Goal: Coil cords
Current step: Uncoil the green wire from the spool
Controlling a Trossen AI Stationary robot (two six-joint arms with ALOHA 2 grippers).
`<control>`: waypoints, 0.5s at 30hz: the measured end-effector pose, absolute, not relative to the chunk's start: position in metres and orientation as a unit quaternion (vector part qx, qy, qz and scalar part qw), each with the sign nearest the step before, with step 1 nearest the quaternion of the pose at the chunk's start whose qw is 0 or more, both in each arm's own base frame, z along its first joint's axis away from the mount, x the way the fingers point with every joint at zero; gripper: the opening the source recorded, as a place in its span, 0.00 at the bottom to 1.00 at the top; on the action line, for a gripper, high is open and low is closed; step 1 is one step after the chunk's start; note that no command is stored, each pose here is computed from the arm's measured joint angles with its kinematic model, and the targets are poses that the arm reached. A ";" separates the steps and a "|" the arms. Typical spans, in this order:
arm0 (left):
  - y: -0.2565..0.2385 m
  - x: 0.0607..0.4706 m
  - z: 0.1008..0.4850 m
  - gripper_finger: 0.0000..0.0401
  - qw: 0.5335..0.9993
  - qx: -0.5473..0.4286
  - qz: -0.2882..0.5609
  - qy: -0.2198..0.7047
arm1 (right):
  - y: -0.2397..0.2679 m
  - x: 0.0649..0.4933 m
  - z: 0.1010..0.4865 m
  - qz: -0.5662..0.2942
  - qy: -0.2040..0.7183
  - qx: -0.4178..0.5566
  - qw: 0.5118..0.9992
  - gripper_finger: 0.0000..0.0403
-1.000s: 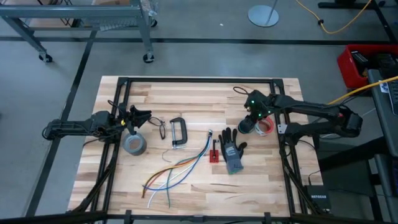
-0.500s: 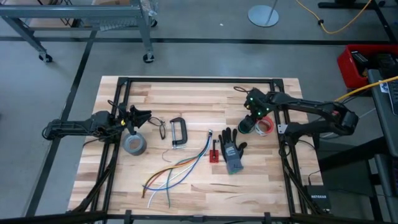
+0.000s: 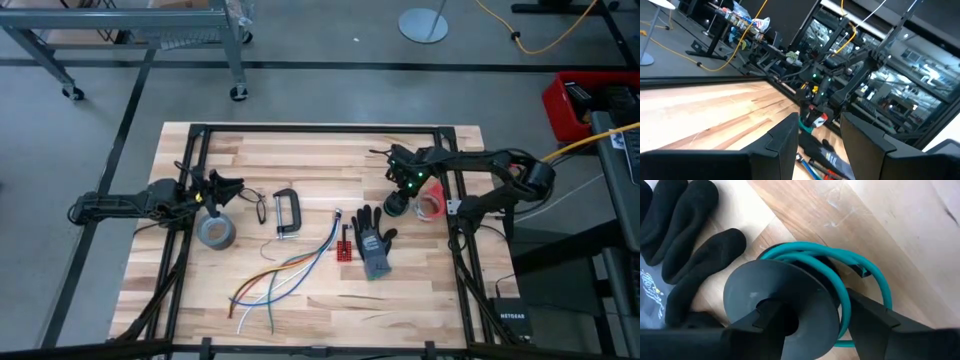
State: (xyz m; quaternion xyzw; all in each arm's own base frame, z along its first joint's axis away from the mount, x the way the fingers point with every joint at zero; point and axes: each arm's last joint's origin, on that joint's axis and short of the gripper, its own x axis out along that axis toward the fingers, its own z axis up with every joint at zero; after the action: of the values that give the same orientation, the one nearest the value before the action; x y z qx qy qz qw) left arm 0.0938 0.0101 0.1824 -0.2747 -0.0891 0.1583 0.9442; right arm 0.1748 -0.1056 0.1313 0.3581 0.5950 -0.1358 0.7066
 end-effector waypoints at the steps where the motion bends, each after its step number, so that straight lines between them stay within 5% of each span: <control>1: 0.010 0.094 0.182 0.35 0.945 -0.274 0.160 -0.085 | -0.106 0.175 0.132 -0.136 0.593 0.357 0.708 0.47; 15: 0.010 0.094 0.180 0.35 0.942 -0.283 0.162 -0.077 | -0.110 0.178 0.139 -0.166 0.578 0.328 0.729 0.47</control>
State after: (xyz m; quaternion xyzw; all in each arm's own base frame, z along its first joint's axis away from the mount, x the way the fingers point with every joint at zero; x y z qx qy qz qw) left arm 0.0940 0.0101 0.1797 -0.2827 -0.0772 0.1615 0.9424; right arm 0.1785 -0.1096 0.1388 0.3275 0.5779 -0.1664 0.7288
